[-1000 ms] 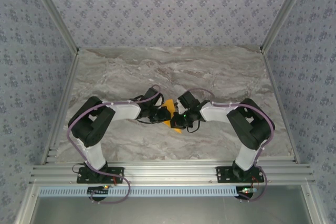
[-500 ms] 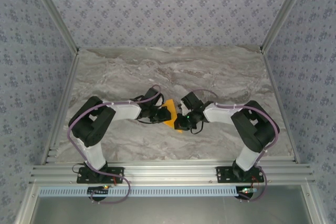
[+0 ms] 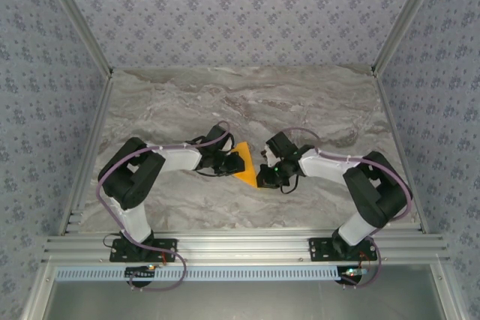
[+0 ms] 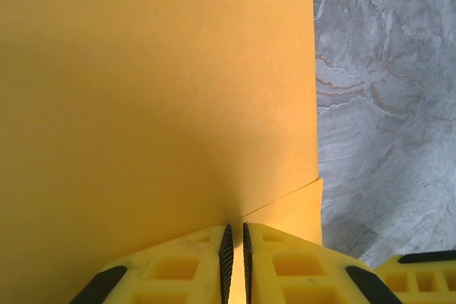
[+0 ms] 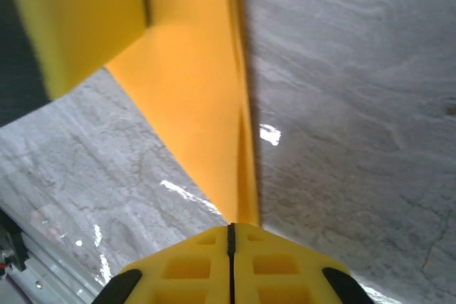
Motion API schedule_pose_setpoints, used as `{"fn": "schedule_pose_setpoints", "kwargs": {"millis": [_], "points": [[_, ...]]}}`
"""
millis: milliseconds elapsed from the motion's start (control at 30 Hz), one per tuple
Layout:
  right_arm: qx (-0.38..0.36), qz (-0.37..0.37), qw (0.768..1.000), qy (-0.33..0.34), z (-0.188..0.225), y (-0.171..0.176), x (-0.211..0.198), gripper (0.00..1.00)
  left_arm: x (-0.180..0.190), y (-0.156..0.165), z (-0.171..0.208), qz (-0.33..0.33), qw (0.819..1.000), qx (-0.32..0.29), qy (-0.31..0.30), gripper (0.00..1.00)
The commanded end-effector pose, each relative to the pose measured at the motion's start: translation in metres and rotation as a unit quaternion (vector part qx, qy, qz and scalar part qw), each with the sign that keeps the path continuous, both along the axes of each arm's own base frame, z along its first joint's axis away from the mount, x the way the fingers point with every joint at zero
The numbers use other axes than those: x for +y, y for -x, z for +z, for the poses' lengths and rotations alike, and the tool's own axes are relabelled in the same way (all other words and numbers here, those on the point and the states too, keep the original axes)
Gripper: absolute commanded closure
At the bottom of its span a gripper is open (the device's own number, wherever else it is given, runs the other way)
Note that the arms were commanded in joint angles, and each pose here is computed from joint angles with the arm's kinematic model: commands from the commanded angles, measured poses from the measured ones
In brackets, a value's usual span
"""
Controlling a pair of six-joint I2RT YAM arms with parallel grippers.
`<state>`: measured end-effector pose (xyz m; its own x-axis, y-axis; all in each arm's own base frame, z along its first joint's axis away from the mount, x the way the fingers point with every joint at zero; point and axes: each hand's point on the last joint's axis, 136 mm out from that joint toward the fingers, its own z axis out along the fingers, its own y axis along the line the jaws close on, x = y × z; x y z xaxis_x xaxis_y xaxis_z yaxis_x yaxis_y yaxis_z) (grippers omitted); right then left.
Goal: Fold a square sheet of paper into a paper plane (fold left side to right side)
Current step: Third fold the triangle at the center of the table.
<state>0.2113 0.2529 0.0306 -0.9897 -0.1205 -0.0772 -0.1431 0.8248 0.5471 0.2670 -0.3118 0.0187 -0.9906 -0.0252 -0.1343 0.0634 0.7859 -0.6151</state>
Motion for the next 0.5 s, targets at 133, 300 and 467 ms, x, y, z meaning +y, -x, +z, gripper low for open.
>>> {"fn": "schedule_pose_setpoints", "kwargs": {"millis": [133,300,467], "points": [[0.004,0.021,0.999,-0.026,0.006,0.004,0.013,0.91,0.012,-0.001,-0.009,0.004,0.999,0.002,-0.038,0.84],[0.011,0.021,0.999,-0.025,0.001,0.004,0.014,0.91,0.012,0.0,-0.01,0.003,0.999,0.005,-0.039,0.84],[0.016,0.029,0.999,-0.022,-0.002,0.005,0.013,0.91,0.012,-0.001,-0.011,0.003,0.999,0.005,-0.039,0.84]]}}
